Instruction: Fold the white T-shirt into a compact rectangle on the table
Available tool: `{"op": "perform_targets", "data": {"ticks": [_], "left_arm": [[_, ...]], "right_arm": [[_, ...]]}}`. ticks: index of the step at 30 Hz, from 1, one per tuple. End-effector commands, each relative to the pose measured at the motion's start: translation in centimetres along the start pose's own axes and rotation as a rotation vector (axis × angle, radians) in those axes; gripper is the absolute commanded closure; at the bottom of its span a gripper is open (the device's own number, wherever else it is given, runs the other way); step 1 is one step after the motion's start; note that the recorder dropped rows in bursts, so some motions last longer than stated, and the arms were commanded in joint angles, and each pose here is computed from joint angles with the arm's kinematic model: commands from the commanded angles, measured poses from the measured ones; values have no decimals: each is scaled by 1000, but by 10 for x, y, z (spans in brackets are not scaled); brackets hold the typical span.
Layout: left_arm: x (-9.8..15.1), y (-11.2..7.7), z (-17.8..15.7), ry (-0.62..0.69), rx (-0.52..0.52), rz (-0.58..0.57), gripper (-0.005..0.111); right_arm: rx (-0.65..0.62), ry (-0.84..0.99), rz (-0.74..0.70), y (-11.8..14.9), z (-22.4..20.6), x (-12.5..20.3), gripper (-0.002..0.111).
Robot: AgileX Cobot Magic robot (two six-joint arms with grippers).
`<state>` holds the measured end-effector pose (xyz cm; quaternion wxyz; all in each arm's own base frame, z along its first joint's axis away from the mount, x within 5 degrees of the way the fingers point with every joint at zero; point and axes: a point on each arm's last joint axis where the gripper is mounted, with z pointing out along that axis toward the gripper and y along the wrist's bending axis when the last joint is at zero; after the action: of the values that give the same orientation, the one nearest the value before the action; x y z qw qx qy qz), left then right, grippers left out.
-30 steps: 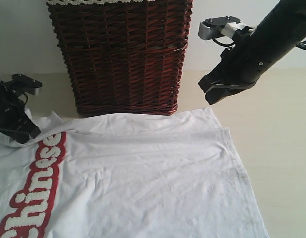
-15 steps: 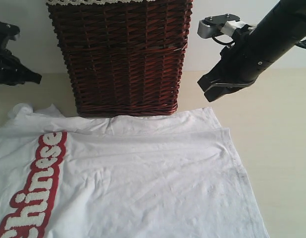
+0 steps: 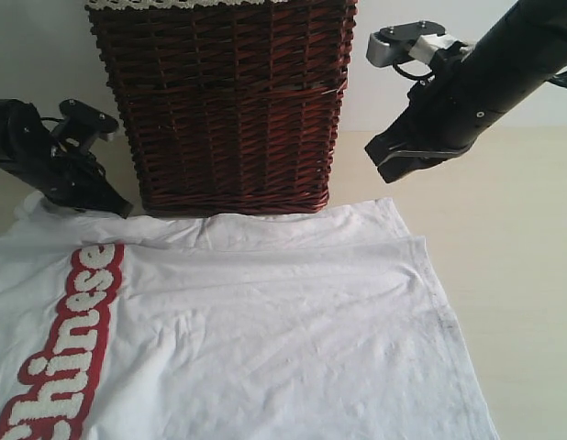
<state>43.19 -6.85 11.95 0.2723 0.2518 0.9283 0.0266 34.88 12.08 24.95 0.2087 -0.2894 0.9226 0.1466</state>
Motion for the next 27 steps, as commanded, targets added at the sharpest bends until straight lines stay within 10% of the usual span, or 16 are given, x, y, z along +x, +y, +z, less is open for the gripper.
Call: {"op": "perform_targets", "data": {"ticks": [1, 16, 27], "left_arm": [[7, 0, 13, 22, 8, -28, 106], [27, 25, 45, 26, -31, -151, 107], [-5, 39, 39, -176, -103, -188, 107]], "right_arm": [[9, -23, -12, -1, -4, -3, 108], [24, -35, -17, -2, -4, -4, 108], [24, -35, -17, -2, -4, -4, 108]]}}
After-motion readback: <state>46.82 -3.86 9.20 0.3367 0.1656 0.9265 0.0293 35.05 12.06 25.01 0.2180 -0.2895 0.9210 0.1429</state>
